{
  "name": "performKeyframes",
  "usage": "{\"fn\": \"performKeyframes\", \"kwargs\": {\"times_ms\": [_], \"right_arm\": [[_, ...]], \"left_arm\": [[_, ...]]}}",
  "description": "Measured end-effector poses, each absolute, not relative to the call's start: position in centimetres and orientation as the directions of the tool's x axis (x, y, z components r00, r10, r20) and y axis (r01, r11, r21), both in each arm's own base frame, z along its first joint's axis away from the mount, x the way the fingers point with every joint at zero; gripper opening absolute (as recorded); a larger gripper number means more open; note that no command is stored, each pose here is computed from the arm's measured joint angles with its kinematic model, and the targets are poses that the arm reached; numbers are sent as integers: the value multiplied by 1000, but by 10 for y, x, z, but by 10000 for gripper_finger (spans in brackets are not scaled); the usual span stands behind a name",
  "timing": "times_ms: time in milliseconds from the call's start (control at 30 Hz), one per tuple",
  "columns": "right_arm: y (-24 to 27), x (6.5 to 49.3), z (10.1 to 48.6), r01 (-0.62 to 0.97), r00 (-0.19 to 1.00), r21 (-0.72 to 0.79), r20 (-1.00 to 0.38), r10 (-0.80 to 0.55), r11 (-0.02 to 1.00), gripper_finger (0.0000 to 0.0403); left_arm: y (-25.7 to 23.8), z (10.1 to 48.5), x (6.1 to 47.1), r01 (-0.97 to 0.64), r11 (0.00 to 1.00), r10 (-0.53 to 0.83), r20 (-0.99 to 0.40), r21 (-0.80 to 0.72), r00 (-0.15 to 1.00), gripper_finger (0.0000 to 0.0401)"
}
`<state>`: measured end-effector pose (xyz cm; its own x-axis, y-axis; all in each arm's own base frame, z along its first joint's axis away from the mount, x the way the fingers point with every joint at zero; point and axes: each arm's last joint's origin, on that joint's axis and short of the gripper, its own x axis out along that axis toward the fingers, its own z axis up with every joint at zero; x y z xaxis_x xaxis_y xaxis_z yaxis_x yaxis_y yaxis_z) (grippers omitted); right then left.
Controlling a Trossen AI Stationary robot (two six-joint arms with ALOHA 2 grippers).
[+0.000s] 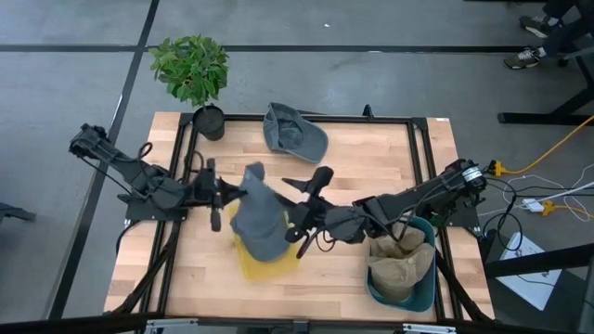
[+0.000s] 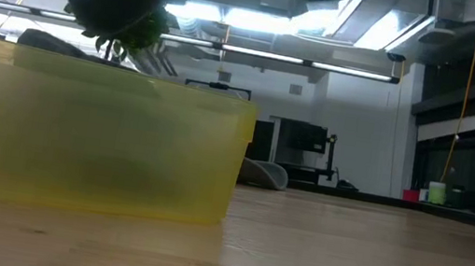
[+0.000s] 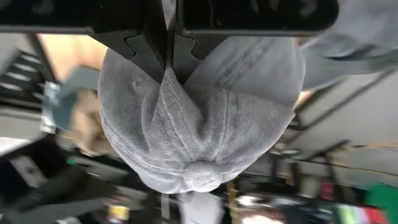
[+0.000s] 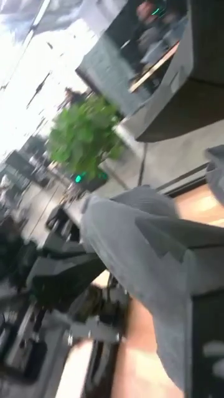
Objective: Pick & Place hat
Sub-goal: Put the left blue cap into the yellow bin
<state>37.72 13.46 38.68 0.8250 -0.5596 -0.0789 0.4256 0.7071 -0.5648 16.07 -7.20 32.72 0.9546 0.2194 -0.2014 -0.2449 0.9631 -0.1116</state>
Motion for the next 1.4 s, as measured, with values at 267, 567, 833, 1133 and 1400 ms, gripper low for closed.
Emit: {"fn": "performKeyframes", "kwargs": {"times_ms": [267, 567, 833, 1133, 1400], "right_arm": [[139, 374, 386, 498, 820, -375, -89, -565, 782, 248], [137, 381, 380, 374, 905, -197, -138, -403, 906, 251], [119, 404, 363, 434, 876, -199, -133, -463, 878, 251], [89, 427, 356, 543, 824, -211, -50, -564, 813, 251], [72, 430, 355, 578, 800, -186, -62, -596, 795, 251]], "left_arm": [[-67, 331, 154, -471, 878, 459, -132, -81, 879, 4], [-62, 340, 155, -589, 797, 587, -63, -129, 807, 4], [-55, 348, 162, -553, 807, 561, -24, -207, 827, 4], [-56, 340, 181, -484, 849, 486, -47, -211, 873, 4], [-58, 340, 184, -447, 866, 450, -41, -224, 892, 5]]}}
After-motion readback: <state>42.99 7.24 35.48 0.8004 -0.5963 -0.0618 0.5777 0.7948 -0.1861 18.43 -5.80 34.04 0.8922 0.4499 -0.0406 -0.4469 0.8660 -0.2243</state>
